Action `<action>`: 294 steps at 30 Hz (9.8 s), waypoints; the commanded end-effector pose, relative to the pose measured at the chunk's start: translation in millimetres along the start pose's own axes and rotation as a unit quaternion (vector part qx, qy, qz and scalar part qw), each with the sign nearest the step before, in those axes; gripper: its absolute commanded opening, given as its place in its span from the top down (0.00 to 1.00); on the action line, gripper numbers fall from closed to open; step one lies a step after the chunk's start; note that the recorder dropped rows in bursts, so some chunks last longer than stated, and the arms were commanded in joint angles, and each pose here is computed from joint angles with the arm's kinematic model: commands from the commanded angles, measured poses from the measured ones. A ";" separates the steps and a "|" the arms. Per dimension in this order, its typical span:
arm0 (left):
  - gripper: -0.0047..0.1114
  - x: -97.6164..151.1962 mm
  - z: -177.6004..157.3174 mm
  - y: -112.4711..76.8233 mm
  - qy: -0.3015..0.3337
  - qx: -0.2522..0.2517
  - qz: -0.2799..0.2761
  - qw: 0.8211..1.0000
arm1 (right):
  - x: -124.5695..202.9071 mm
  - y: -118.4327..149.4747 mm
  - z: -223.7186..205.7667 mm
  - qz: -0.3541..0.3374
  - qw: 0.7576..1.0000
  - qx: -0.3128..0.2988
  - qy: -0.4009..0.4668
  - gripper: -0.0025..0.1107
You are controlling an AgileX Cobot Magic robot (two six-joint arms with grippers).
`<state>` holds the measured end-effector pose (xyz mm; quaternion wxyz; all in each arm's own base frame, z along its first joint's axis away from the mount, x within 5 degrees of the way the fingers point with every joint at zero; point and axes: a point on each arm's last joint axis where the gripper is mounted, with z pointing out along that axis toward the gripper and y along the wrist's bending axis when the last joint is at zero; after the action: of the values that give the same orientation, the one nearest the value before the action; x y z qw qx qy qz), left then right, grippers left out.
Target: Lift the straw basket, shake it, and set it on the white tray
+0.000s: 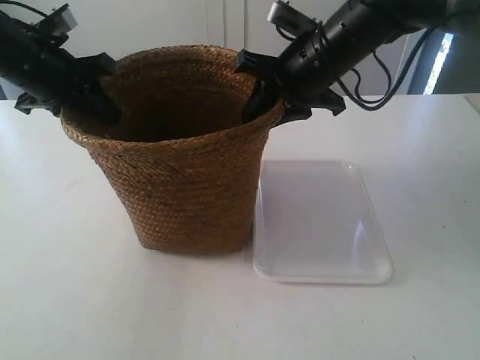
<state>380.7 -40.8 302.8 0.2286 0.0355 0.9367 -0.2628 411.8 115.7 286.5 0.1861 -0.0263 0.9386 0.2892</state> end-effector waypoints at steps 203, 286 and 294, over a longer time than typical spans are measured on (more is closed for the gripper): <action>0.96 167.9 -72.7 -102.4 -0.347 -0.017 0.256 0.902 | 180.5 83.1 -54.9 -0.168 0.936 -0.053 -0.305 0.98; 0.96 166.0 -76.7 -99.4 -0.317 0.006 0.186 0.930 | 182.0 74.8 -78.9 -0.157 0.945 -0.018 -0.285 0.98; 0.96 163.0 -96.1 -102.8 -0.379 0.015 0.174 0.909 | 189.5 67.6 -74.2 -0.188 0.954 0.022 -0.233 0.98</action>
<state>180.2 -92.6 332.7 0.5583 0.1163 0.7916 -0.2194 202.2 141.3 306.1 0.4472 -0.1147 0.8564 0.2310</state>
